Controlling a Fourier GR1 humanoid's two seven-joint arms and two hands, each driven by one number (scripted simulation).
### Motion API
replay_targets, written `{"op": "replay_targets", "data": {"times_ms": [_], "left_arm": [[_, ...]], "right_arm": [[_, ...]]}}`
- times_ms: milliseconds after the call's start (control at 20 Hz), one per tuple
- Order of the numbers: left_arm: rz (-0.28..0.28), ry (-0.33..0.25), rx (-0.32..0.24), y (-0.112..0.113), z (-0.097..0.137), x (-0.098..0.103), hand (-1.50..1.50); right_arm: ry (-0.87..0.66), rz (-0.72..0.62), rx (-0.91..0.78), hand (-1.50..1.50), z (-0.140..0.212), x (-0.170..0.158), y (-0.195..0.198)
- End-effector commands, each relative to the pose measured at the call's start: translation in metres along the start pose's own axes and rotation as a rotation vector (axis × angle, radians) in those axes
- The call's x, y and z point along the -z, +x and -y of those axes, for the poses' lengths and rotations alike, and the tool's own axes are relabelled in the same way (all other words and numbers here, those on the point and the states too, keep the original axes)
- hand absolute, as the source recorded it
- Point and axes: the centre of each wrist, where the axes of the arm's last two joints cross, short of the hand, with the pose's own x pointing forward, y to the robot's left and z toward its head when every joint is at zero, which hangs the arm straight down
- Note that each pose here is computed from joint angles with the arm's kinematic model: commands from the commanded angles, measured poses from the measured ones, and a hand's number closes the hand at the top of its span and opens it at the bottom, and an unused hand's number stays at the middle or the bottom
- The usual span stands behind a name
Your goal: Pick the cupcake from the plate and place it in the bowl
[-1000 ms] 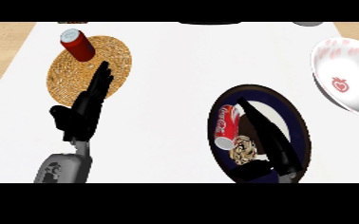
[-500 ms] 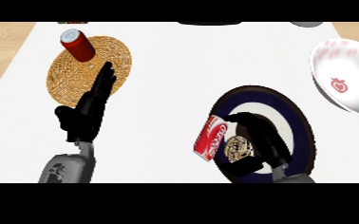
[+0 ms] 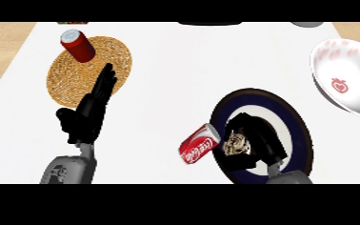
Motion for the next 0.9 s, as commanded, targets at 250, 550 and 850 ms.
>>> {"op": "replay_targets", "data": {"times_ms": [250,550,850], "left_arm": [[0.005,0.001,0.009,-0.001,-0.003,-0.008,0.00],[-0.013,0.006,0.007,-0.008,-0.001,-0.005,0.00],[0.007,0.015,0.004,-0.012,-0.013,-0.005,0.00]], "right_arm": [[-0.393,-0.272,0.347,1.50,0.043,0.024,0.019],[-0.606,-0.020,0.301,1.50,0.077,0.006,0.045],[-0.770,0.020,0.117,1.50,0.118,-0.014,0.108]]}}
